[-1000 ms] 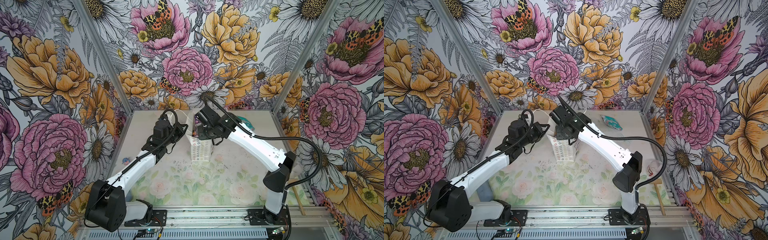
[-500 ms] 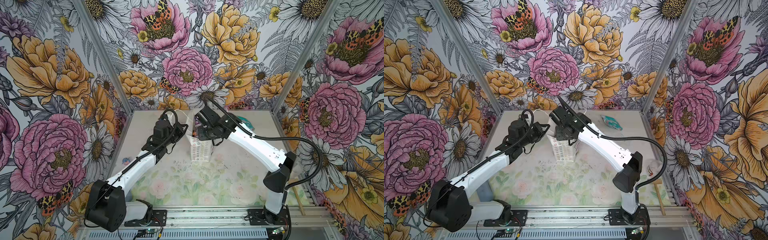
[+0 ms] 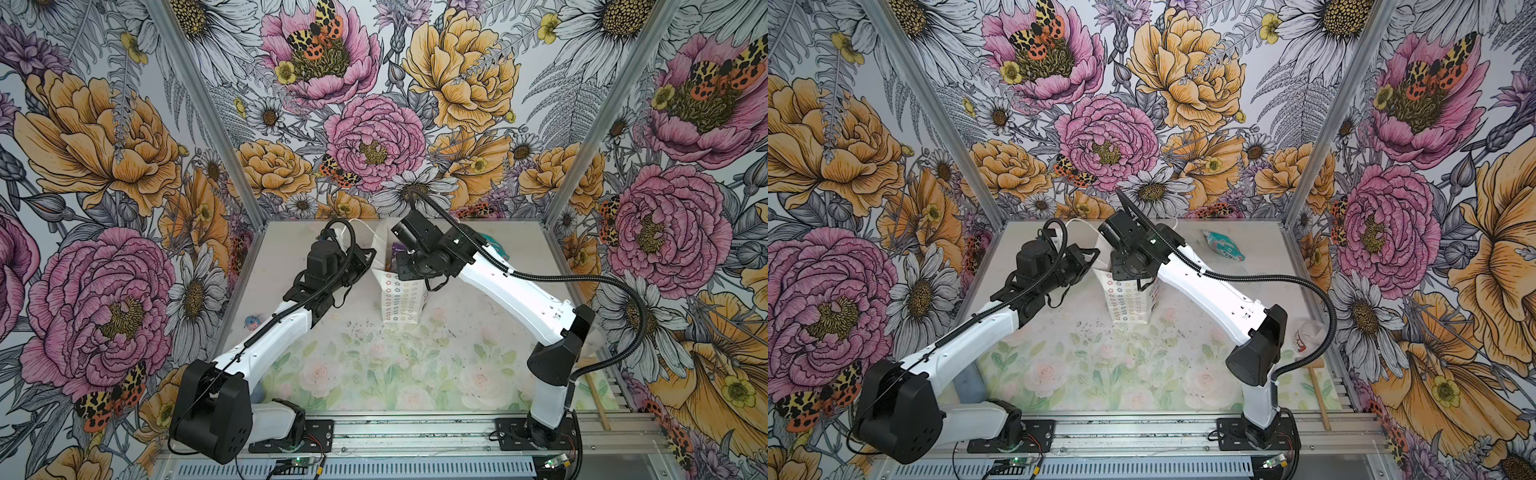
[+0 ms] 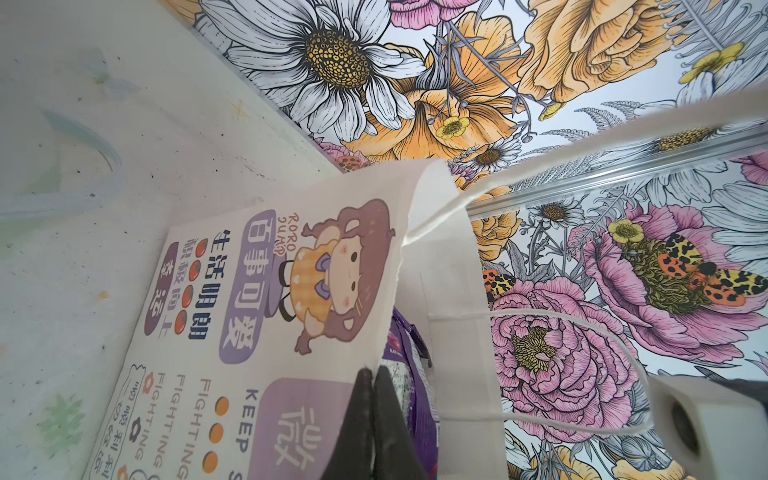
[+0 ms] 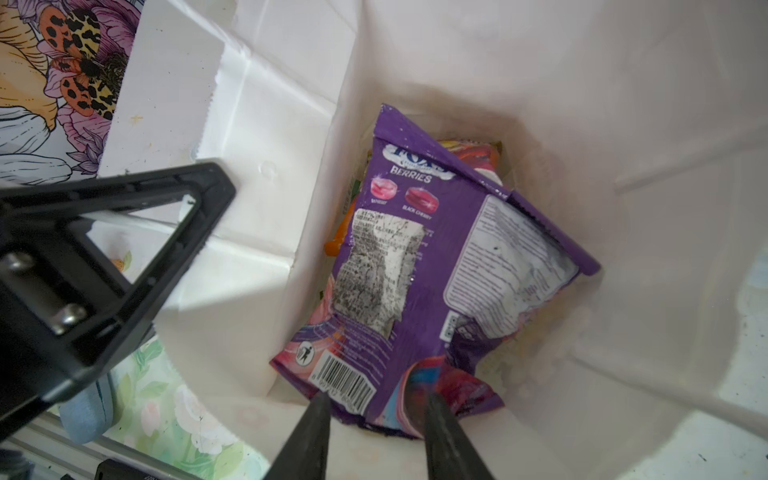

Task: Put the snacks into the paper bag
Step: 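Lower the purple packet into the bag with the right gripper, then open the right gripper and raise it out of the bag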

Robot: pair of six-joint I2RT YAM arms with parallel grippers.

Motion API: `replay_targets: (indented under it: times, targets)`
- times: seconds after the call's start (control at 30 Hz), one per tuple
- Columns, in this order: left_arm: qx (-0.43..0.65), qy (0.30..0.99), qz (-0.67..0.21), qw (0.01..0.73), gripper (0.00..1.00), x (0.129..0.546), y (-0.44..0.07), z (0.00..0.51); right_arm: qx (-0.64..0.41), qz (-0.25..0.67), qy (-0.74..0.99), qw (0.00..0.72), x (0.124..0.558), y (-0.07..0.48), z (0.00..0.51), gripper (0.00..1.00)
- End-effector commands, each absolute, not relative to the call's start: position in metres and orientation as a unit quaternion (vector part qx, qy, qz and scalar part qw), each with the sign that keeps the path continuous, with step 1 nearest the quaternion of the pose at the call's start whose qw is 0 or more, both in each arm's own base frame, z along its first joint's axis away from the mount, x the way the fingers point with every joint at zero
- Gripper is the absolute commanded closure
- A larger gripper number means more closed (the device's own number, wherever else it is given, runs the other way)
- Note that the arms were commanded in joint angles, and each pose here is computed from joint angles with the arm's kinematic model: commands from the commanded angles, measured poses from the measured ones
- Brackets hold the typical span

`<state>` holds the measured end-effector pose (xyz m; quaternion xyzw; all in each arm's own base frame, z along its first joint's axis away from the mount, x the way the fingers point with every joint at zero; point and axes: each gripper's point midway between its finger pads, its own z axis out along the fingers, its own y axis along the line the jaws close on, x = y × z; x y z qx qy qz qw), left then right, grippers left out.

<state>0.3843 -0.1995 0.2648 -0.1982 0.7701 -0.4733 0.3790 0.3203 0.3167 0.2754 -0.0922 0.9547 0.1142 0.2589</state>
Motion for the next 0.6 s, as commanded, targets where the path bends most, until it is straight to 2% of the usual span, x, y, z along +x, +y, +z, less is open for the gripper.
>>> replay_targets:
  times: [0.0,0.17,0.33,0.43,0.57]
  targets:
    - [-0.197,0.759,-0.479,0.395,1.00,0.383,-0.198,0.275,-0.102,0.149,0.941,0.286,0.311,0.317,0.313,0.57]
    - [-0.196,0.759,-0.480,0.394,1.00,0.383,-0.198,0.276,-0.132,0.178,0.926,0.305,0.309,0.323,0.339,0.50]
    - [-0.196,0.759,-0.480,0.394,1.00,0.384,-0.197,0.276,-0.172,0.185,0.905,0.344,0.306,0.318,0.374,0.26]
    - [-0.196,0.759,-0.480,0.394,1.00,0.384,-0.196,0.276,-0.190,0.173,0.895,0.365,0.306,0.305,0.393,0.21]
    - [-0.196,0.759,-0.480,0.394,1.00,0.384,-0.197,0.276,-0.198,0.154,0.888,0.386,0.308,0.279,0.414,0.19]
